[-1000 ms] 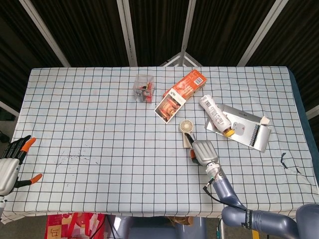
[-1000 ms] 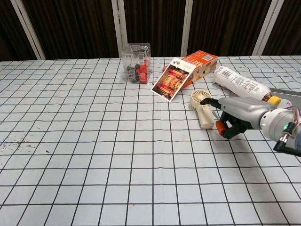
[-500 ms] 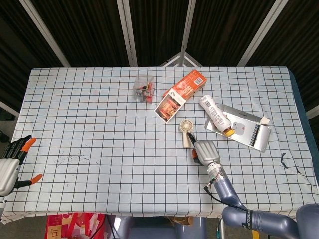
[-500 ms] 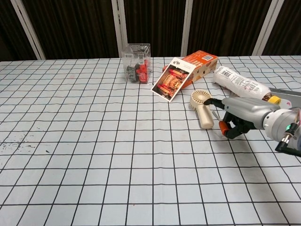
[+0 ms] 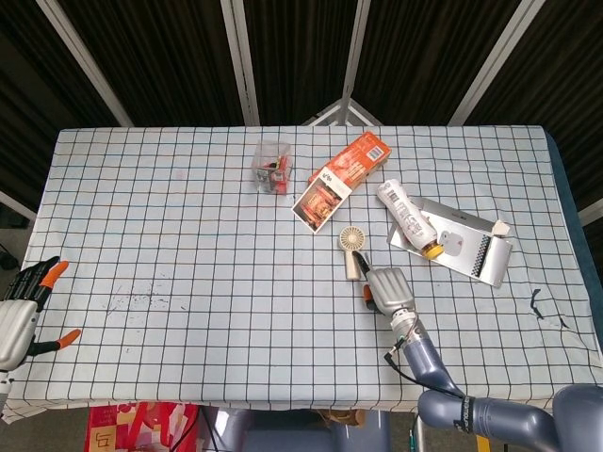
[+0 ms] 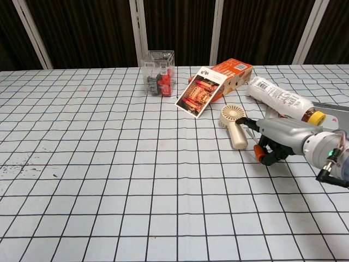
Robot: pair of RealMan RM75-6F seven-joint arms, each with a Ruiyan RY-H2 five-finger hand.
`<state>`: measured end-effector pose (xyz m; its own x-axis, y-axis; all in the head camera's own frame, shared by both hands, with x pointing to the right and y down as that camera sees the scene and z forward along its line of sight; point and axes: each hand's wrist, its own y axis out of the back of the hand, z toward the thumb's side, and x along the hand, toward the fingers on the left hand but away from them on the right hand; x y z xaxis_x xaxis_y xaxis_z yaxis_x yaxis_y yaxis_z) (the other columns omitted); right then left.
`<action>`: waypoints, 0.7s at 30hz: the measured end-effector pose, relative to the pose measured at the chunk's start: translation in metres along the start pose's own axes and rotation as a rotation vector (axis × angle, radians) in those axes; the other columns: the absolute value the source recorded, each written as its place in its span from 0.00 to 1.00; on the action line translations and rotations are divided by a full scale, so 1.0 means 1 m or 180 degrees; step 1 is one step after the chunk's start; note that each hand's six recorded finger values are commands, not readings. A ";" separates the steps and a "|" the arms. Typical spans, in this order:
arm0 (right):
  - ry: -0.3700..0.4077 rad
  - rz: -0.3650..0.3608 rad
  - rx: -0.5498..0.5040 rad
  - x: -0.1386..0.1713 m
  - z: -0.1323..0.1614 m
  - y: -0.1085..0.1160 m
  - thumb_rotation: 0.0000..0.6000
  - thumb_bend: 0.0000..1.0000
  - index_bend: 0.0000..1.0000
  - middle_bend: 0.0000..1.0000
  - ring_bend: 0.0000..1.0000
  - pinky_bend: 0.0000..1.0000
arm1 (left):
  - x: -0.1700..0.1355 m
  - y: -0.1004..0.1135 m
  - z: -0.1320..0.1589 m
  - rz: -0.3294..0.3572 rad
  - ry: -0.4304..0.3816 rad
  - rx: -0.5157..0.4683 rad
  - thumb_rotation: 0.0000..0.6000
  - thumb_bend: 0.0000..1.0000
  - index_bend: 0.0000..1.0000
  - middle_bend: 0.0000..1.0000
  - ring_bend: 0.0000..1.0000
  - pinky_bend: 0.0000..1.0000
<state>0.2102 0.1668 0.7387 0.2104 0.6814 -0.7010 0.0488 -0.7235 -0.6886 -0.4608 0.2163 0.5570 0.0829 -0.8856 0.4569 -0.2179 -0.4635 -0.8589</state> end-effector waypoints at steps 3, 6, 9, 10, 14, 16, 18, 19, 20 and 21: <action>-0.0025 0.0048 0.0028 0.000 -0.002 -0.006 1.00 0.73 0.03 0.79 0.87 0.85 | 0.000 0.000 0.000 -0.0002 0.0008 -0.0015 1.00 0.01 0.00 0.00 0.00 0.00; -0.0037 0.0093 0.0051 0.001 -0.003 -0.012 1.00 0.74 0.03 0.79 0.87 0.85 | 0.000 0.000 0.000 -0.0009 0.0011 -0.0022 1.00 0.01 0.00 0.00 0.00 0.00; -0.0054 0.0135 0.0065 0.002 -0.005 -0.018 1.00 0.75 0.03 0.79 0.87 0.85 | 0.000 0.000 0.000 -0.0008 0.0010 -0.0023 1.00 0.01 0.00 0.00 0.00 0.00; -0.0060 0.0147 0.0068 0.002 -0.005 -0.019 1.00 0.74 0.03 0.79 0.87 0.85 | 0.000 0.000 0.000 -0.0007 0.0011 -0.0024 1.00 0.01 0.00 0.00 0.00 0.00; -0.0071 0.0162 0.0065 0.002 -0.006 -0.022 1.00 0.75 0.03 0.79 0.87 0.85 | 0.000 0.000 -0.001 -0.0003 0.0014 -0.0027 1.00 0.01 0.00 0.00 0.00 0.00; -0.0058 0.0124 0.0042 0.002 -0.004 -0.018 1.00 0.75 0.03 0.79 0.87 0.85 | 0.000 0.000 -0.001 -0.0004 0.0016 -0.0027 1.00 0.01 0.00 0.00 0.00 0.00; -0.0032 0.0040 0.0012 0.002 -0.001 -0.010 1.00 0.75 0.03 0.79 0.87 0.85 | 0.000 0.000 -0.001 -0.0001 0.0015 -0.0028 1.00 0.01 0.00 0.00 0.00 0.00; -0.0017 -0.0009 -0.0001 0.002 0.000 -0.006 1.00 0.75 0.03 0.79 0.87 0.85 | 0.000 0.000 -0.001 -0.0001 0.0014 -0.0028 1.00 0.01 0.00 0.00 0.00 0.00; 0.0009 -0.0087 -0.0019 0.003 0.003 0.002 1.00 0.75 0.03 0.79 0.86 0.85 | 0.000 0.000 0.000 0.0000 0.0013 -0.0024 1.00 0.01 0.00 0.00 0.00 0.00; 0.0030 -0.0151 -0.0033 0.003 0.005 0.008 1.00 0.75 0.03 0.79 0.84 0.84 | 0.000 0.000 0.000 0.0001 0.0013 -0.0023 1.00 0.01 0.00 0.00 0.00 0.00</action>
<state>0.2068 0.1639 0.7303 0.2167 0.7139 -0.6658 0.0692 -0.6916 -0.7190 -0.4612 0.2158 0.5570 0.0789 -0.8856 0.4578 -0.2250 -0.4631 -0.8572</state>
